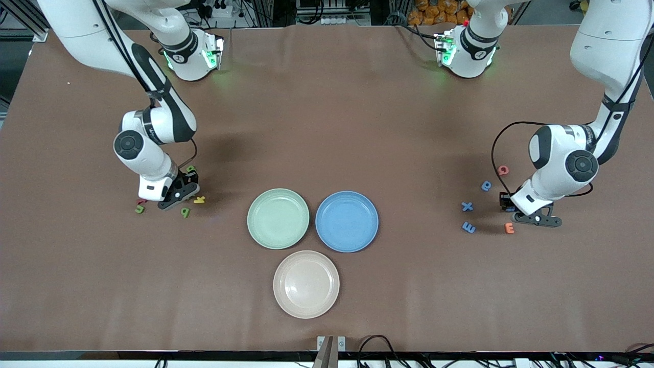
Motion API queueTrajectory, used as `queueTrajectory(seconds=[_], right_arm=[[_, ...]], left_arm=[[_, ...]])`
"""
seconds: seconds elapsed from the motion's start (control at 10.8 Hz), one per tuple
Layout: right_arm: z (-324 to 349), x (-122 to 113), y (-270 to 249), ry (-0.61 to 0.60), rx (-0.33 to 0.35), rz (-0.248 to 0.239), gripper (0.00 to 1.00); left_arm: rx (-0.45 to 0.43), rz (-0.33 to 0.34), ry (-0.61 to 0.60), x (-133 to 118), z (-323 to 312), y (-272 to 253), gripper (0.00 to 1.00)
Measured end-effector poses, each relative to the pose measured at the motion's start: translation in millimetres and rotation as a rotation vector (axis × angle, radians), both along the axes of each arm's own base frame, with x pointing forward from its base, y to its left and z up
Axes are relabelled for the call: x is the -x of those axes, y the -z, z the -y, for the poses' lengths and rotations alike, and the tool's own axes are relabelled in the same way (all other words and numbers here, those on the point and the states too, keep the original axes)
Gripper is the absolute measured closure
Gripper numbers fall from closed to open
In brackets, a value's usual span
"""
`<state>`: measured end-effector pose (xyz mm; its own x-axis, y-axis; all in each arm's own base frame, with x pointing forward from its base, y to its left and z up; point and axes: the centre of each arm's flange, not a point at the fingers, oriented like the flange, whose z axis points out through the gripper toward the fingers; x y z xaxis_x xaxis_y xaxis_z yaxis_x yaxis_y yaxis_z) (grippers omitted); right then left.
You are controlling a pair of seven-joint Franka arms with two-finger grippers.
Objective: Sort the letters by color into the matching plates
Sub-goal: 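Grasp the blue G with the left gripper while the right gripper grasps green Z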
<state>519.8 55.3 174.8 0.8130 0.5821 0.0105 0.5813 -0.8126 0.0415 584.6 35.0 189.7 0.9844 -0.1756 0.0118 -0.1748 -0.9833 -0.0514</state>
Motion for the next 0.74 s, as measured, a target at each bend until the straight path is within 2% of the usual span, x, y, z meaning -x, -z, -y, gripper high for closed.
queueTrajectory(seconds=[0.19, 0.37, 0.56, 0.74], right_arm=[[-4.7, -0.6, -1.8, -0.001, -0.001, -0.009, 0.67], [-9.5, -7.3, -18.6, 0.050, 0.005, -0.041, 0.67], [-26.2, -16.8, -42.5, 0.098, -0.001, -0.033, 0.67], [-46.7, -20.5, -53.3, 0.156, -0.061, -0.026, 0.67]], left_arm=[[0.010, 0.005, -0.030, -8.9, 16.7, -9.3, 0.64], [0.022, -0.022, -0.089, -20.5, 45.7, -25.4, 0.64], [0.037, -0.045, -0.153, -29.6, 83.5, -44.5, 0.64], [0.062, -0.045, -0.225, -30.3, 124.0, -56.6, 0.64]])
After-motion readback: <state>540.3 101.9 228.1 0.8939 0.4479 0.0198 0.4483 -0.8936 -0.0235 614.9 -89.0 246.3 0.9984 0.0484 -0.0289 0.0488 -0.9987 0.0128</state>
